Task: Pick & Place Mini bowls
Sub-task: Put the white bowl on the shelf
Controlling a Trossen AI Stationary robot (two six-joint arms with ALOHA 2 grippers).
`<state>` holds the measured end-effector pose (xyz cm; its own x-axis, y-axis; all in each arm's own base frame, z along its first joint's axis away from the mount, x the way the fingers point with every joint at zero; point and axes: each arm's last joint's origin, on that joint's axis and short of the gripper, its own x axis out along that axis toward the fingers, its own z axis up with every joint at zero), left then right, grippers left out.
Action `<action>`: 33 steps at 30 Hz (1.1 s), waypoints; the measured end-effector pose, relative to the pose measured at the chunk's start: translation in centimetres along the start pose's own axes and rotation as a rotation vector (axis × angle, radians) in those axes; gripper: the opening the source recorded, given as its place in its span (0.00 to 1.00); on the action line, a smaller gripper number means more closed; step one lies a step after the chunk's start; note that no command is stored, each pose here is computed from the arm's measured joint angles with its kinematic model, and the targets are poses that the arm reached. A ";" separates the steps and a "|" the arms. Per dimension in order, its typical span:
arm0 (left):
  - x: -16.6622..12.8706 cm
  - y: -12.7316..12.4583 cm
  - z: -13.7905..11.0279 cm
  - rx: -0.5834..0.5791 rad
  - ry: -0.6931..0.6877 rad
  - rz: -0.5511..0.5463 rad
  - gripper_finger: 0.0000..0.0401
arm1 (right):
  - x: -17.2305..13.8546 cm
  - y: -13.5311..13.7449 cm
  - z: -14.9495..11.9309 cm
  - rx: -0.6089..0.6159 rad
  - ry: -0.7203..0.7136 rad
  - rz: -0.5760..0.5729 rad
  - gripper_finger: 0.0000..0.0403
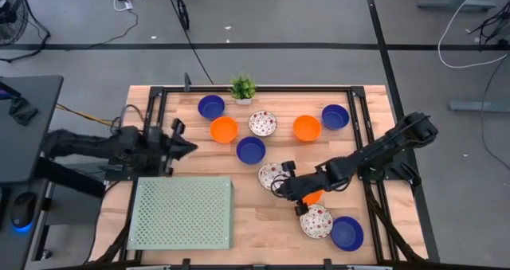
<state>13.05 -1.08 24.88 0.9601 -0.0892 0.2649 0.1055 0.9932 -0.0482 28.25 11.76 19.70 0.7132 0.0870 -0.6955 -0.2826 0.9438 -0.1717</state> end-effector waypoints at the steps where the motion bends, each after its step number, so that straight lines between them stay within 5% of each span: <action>1: 1.0 -0.2 0.1 0.022 0.036 -0.017 0.05 | -0.6 0.0 0.3 0.004 -0.022 0.007 0.02; 10: 12.9 -3.8 -0.2 0.162 0.345 -0.195 0.18 | -4.5 1.1 1.5 0.048 -0.135 0.110 0.02; 16: 19.9 -6.6 -3.4 0.227 0.624 -0.319 0.41 | -4.7 1.8 1.4 0.030 -0.126 0.129 0.02; 21: 23.8 -7.5 -6.6 0.281 0.783 -0.298 0.51 | -4.7 1.8 1.4 0.029 -0.122 0.127 0.02; 26: 25.8 -7.8 -8.6 0.335 0.841 -0.299 0.50 | -4.7 1.8 1.3 0.028 -0.115 0.127 0.02; 33: 26.3 -8.0 -9.0 0.308 0.847 -0.289 0.36 | -4.7 1.8 1.3 0.027 -0.112 0.130 0.02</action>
<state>39.79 -11.98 23.57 0.7888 -0.2394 -0.5661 0.4121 0.8893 0.1982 25.21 13.46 23.56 0.7392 0.2427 -0.6282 -0.3612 0.9302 -0.0656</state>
